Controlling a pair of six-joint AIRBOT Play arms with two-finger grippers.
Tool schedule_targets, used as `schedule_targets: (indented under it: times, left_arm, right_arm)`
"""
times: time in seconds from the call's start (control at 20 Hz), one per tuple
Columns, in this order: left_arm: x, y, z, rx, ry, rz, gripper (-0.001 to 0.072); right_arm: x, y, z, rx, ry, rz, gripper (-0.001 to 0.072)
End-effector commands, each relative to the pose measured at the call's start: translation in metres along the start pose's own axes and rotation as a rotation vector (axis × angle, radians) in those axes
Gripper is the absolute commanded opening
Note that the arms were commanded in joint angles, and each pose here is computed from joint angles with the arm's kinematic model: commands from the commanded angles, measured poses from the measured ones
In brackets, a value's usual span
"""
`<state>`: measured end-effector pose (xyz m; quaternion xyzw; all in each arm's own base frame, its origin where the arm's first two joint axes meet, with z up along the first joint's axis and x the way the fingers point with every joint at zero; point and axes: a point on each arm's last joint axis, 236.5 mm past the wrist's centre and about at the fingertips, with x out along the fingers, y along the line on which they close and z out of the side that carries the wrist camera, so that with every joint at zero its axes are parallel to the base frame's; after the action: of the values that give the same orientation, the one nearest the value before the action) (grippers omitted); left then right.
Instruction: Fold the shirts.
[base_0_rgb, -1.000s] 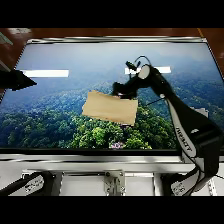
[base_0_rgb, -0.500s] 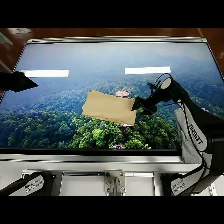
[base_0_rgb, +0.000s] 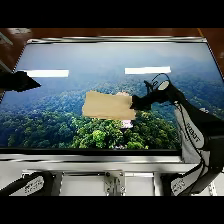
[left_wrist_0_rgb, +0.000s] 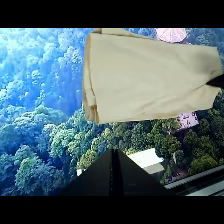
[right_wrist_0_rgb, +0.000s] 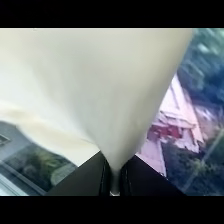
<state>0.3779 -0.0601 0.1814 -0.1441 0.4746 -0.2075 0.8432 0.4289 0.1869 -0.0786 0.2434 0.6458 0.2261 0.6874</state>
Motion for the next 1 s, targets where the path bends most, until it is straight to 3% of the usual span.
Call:
schedule_targets:
  times: [0.0,0.2,0.5,0.65,0.95]
  left_arm:
    - [0.005,-0.010,0.002,0.022,-0.006,-0.013,0.0031]
    - [0.006,-0.008,0.017,0.035,-0.068,0.005,0.0032]
    - [0.005,-0.005,0.020,0.045,-0.078,0.016,0.0032]
    - [0.005,-0.005,0.019,0.045,-0.078,0.016,0.0031]
    - [0.006,-0.006,0.018,0.061,-0.073,0.014,0.0032]
  right_arm:
    - [-0.071,0.029,0.032,-0.154,-0.139,0.033,0.0060]
    - [-0.214,0.003,0.049,-0.074,-0.366,-0.101,0.0060]
    - [-0.372,-0.086,-0.011,0.202,-0.595,-0.316,0.0060]
    - [-0.406,-0.125,-0.040,0.347,-0.638,-0.366,0.0060]
    - [-0.414,-0.176,-0.103,0.541,-0.496,-0.530,0.0060]
